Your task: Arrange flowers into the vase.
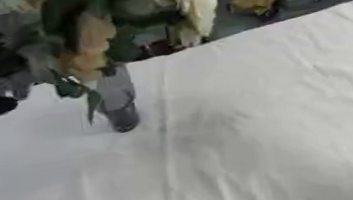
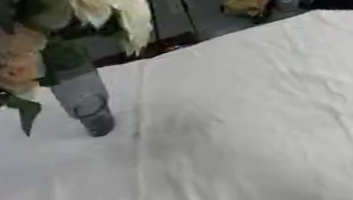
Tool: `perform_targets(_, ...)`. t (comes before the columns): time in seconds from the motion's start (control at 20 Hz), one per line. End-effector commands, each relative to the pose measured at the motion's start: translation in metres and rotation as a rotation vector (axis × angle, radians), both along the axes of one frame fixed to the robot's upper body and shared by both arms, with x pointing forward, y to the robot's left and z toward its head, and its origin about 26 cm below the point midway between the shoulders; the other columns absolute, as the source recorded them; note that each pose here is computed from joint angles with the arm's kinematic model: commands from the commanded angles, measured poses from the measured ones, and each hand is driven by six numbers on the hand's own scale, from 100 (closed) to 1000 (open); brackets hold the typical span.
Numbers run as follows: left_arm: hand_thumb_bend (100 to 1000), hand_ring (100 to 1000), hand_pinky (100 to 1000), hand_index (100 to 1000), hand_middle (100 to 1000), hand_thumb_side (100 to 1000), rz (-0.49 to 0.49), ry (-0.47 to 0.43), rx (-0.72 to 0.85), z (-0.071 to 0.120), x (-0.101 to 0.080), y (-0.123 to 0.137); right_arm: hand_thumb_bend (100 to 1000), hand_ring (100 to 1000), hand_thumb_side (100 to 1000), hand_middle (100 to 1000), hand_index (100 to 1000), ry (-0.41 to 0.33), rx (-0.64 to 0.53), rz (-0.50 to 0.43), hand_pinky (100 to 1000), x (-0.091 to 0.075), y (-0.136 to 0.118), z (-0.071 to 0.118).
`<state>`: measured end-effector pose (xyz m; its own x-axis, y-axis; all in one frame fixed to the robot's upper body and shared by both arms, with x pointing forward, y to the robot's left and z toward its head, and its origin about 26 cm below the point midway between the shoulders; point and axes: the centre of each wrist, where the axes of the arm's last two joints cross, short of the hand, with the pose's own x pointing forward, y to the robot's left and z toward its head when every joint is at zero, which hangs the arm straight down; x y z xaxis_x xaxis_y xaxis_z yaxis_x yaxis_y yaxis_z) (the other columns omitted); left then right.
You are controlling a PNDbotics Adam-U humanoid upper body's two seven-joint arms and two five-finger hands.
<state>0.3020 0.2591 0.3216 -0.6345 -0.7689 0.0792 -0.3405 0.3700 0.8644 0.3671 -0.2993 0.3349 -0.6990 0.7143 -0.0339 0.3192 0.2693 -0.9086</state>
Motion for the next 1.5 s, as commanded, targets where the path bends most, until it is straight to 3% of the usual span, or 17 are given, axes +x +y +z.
perform_targets(0.05,100,100,100,100,100,480,-0.013,-0.041,-0.050,0.019,-0.006,0.003,172,931,1000,885,879,-0.062,0.008,0.020,832,-0.008,0.002,0.017)
perform_targets(0.4,100,100,100,100,100,485,-0.020,-0.155,-0.380,0.068,0.000,0.007,168,929,1000,884,876,-0.096,0.091,0.069,833,-0.010,0.010,0.020)
perform_targets(0.75,100,100,100,100,100,485,-0.074,-0.157,-0.495,0.068,0.008,0.005,168,929,1000,884,876,-0.100,0.094,0.070,833,-0.011,0.010,0.020)
perform_targets(0.8,100,100,100,100,100,521,-0.076,-0.159,-0.524,0.069,0.010,0.006,159,927,1000,881,873,-0.104,0.103,0.078,832,-0.011,0.012,0.021)
perform_targets(1.1,100,100,100,100,100,531,-0.081,-0.158,-0.888,0.100,0.033,0.013,158,926,1000,880,871,-0.111,0.111,0.099,831,-0.010,0.019,0.024)
perform_targets(1.5,100,100,100,100,100,548,-0.176,-0.158,-1.122,0.121,0.069,0.004,157,924,1000,878,869,-0.131,0.104,0.105,831,-0.011,0.021,0.029)
